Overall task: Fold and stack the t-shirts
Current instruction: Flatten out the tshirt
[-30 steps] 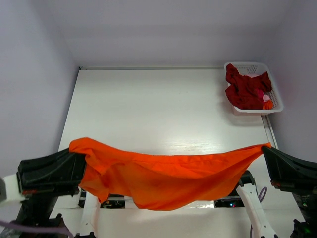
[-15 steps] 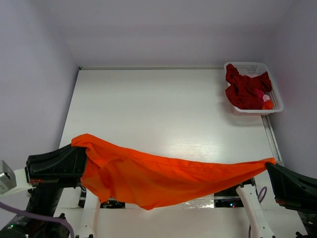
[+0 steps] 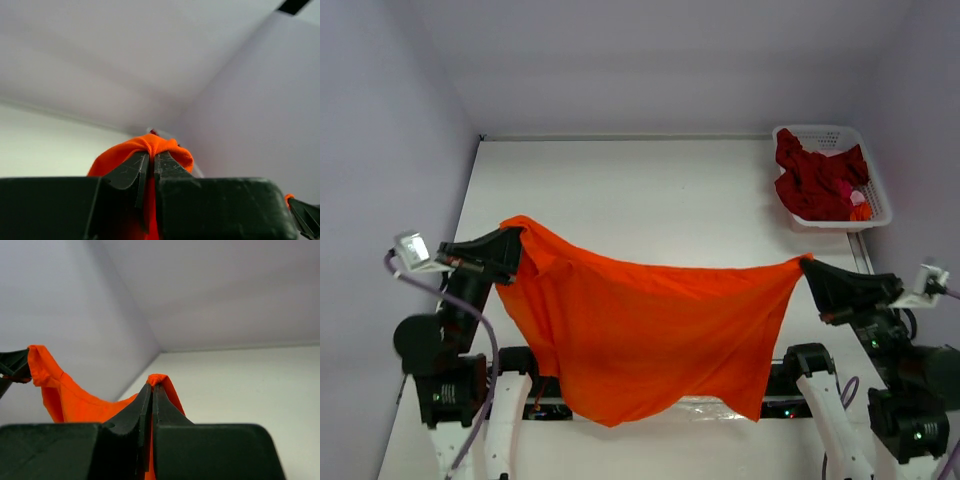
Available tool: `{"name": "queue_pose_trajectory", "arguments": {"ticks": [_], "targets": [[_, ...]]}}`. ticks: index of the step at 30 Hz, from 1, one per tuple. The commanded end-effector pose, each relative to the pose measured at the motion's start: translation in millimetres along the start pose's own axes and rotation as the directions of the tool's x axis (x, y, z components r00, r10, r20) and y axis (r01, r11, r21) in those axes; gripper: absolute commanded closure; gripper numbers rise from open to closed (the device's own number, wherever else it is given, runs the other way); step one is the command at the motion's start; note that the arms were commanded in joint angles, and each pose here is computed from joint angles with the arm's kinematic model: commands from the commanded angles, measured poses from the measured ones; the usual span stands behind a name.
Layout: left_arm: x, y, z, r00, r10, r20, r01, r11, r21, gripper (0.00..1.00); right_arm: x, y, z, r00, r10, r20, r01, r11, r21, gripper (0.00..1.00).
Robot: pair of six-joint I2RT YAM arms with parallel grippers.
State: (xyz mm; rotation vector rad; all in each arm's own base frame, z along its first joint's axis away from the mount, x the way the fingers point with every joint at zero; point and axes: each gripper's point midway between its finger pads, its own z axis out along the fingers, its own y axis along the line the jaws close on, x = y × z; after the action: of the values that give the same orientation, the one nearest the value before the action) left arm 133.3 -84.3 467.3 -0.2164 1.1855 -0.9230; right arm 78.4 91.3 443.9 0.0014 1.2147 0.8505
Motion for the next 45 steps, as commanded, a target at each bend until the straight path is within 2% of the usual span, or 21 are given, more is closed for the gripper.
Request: {"name": "queue_pose_trajectory", "arguments": {"ticks": [1, 6, 19, 29, 35, 38, 39, 45], "targets": [[5.5, 27.5, 26.0, 1.000, 0.005, 0.027, -0.005, 1.000, -0.011, 1.00, 4.6, -29.5, 20.8, 0.998, -0.057, 0.023, 0.056, 0.996, 0.068, 1.00], [36.2, 85.5, 58.0, 0.999, -0.016, -0.043, 0.011, 0.993, -0.117, 1.00, 19.2, -57.4, 47.3, 0.998, -0.060, -0.004, 0.060, 0.992, 0.108, 1.00], [63.3, 155.2, 114.0, 0.995, -0.036, -0.091, 0.016, 0.977, -0.214, 1.00, 68.0, -130.7, 123.0, 0.996, -0.003, -0.090, 0.020, 0.982, 0.187, 1.00], [91.6, 209.0, 153.4, 0.974, -0.196, -0.117, 0.147, 0.930, -0.337, 1.00, 83.4, -176.4, 177.0, 0.991, 0.053, -0.119, -0.018, 0.961, 0.277, 1.00], [94.1, 244.0, 197.1, 0.963, -0.242, -0.117, 0.177, 0.899, -0.400, 1.00, 65.1, -196.8, 218.5, 0.996, 0.041, -0.085, -0.010, 0.944, 0.331, 1.00], [110.7, 271.8, 222.7, 0.948, -0.283, -0.145, 0.197, 0.881, -0.430, 1.00, 56.2, -207.5, 245.0, 0.995, 0.019, -0.094, 0.015, 0.936, 0.350, 1.00], [120.3, 290.1, 229.5, 0.941, -0.301, -0.157, 0.203, 0.870, -0.450, 1.00, 70.2, -221.0, 252.9, 0.991, 0.033, -0.128, 0.017, 0.929, 0.369, 1.00], [149.5, 330.7, 241.4, 0.922, -0.329, -0.203, 0.197, 0.852, -0.485, 1.00, 89.0, -250.2, 276.0, 0.984, 0.051, -0.169, 0.025, 0.909, 0.416, 1.00]]}}
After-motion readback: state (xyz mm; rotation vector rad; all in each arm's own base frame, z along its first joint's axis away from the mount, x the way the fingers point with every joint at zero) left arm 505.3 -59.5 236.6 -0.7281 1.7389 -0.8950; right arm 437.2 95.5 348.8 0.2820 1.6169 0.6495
